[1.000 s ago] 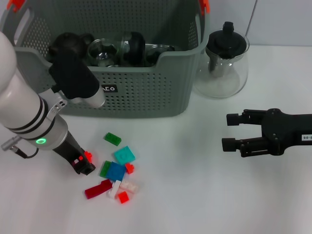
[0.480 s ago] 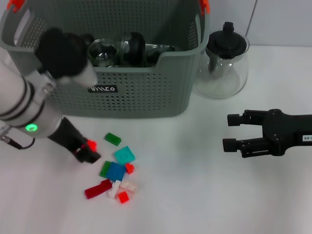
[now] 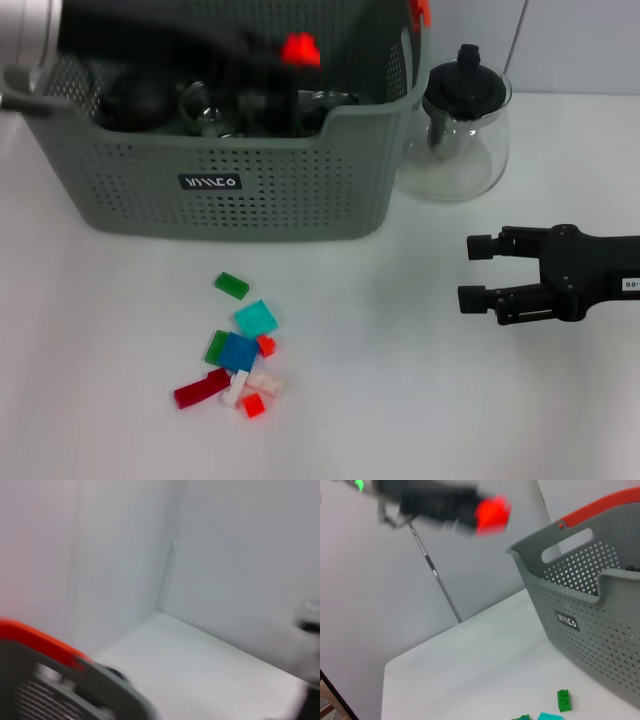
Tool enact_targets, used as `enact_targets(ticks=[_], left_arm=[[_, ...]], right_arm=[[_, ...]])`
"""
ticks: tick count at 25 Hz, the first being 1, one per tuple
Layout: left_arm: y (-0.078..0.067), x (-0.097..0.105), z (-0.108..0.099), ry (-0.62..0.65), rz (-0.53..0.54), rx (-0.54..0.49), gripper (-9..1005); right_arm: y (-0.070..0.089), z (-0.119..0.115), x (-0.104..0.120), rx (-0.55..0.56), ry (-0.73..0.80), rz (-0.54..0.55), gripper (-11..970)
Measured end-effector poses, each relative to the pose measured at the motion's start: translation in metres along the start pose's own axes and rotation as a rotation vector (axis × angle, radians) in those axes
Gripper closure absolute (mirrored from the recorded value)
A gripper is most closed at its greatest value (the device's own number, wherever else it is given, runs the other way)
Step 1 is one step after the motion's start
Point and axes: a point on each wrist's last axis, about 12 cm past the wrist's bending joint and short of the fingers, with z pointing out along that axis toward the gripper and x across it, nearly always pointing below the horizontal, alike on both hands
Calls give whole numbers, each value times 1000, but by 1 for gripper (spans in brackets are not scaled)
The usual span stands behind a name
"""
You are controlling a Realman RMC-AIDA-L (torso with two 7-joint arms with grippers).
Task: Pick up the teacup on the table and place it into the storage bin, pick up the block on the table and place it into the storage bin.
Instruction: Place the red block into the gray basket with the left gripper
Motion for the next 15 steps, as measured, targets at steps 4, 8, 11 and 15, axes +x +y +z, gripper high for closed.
enact_targets(ticks=[4,8,11,15], left_arm=[[29,-17,20,42,-6,-174,579],[55,-17,46,143,-29,-305,578],[70,-15,65,225,-34,-367,577],[80,-12,82,287,-28,-429,576]], right_arm=[[0,-1,0,1,2,2,15],[0,-1,1,2,2,5,15],[0,-2,0,3,3,7,15],[-1,-2,0,5,3,6,15]])
